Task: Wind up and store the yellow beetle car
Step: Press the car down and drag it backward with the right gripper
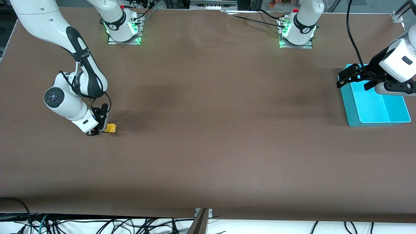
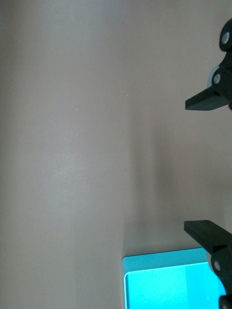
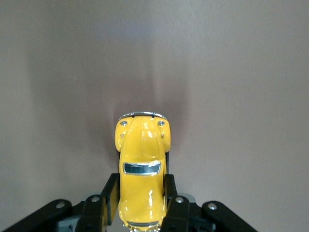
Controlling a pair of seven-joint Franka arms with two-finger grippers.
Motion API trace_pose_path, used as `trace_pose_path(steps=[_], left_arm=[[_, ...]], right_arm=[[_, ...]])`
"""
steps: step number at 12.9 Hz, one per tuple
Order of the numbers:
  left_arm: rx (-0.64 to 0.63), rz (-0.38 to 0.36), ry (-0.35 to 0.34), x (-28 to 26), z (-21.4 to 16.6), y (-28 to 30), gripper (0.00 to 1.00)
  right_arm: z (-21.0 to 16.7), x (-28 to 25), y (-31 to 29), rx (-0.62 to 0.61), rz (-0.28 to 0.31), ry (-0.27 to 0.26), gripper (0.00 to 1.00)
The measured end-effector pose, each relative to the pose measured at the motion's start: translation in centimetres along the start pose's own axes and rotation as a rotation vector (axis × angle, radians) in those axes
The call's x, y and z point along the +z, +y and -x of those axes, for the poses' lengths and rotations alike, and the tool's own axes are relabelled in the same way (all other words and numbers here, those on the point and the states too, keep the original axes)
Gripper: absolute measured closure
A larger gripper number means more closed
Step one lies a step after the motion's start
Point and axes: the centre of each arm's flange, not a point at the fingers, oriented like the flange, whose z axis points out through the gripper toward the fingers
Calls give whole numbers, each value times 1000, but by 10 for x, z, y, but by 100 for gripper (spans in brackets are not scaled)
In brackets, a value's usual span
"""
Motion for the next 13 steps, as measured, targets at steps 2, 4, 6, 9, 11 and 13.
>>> trace_pose_path(steps=[2,4,6,9,11,13], left_arm=[[0,0,0,0,0,0,0],[0,0,0,0,0,0,0],[0,0,0,0,0,0,0],[0,0,0,0,0,0,0],[1,0,0,0,0,0,0],[1,0,0,0,0,0,0]], right_arm=[[-5,0,0,-10,0,3,58],[-4,1,0,-30,-1,3,58],[1,1,0,-50,-2,2,58],[28,2,0,-57,0,0,58],[50,2,0,-54,2,-2,58],[74,3,-1,-62,11,-5,58]])
